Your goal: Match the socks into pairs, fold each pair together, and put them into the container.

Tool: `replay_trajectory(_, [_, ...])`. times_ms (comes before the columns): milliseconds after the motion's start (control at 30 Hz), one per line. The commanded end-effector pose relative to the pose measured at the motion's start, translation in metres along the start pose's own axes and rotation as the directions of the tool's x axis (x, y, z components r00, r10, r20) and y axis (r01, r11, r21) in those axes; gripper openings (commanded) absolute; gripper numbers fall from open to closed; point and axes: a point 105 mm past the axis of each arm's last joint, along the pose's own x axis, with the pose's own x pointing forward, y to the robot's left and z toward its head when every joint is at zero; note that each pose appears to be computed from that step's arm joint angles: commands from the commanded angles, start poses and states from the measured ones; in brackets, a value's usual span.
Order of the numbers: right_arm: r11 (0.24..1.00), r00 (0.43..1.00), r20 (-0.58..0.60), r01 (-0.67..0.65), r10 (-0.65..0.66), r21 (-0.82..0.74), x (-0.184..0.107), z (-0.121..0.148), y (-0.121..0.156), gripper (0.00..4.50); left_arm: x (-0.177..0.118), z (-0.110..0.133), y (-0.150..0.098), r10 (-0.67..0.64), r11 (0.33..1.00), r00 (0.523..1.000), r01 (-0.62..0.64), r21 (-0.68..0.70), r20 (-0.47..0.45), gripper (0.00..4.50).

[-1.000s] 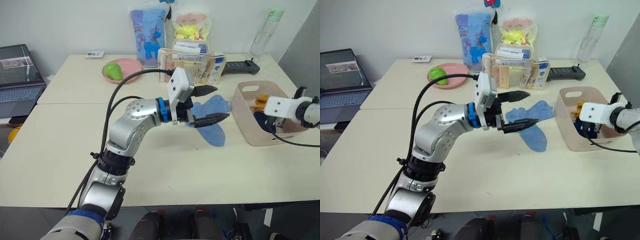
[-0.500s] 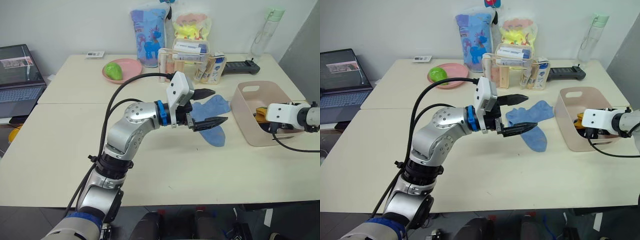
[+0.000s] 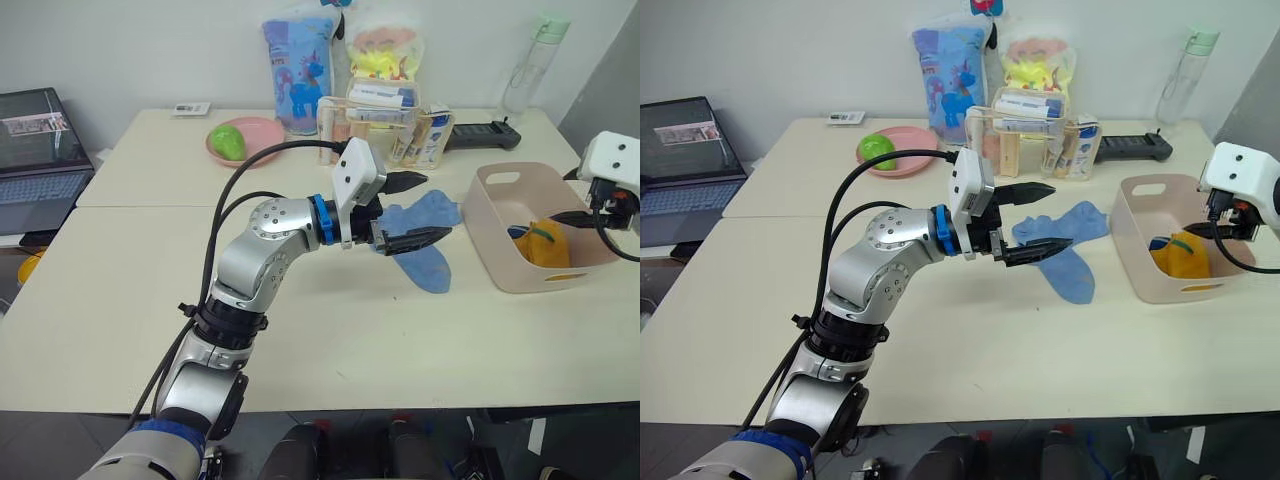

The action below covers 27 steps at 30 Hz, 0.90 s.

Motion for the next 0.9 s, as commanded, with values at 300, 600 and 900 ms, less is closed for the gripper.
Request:
replay_trajectory(300, [0.995, 0.989, -0.145, -0.005, -0.010, -0.104, 0.038, -0.037, 0.010, 0.03, 0.001, 0.010, -0.005, -0.010, 0.998, 1.000, 0.009, 0.055, 0.018, 4.50])
replay_trajectory(600, [0.999, 0.989, -0.150, -0.016, 0.009, -0.042, 0.062, -0.055, 0.021, 0.03, 0.002, 0.011, -0.007, -0.014, 0.998, 1.000, 0.014, 0.054, 0.014, 4.50])
replay_trajectory(900, [0.999, 0.995, -0.095, 0.036, -0.032, 0.037, 0.049, -0.053, 0.009, 0.03, 0.000, 0.009, -0.005, -0.013, 0.998, 1.000, 0.013, 0.054, 0.003, 4.50])
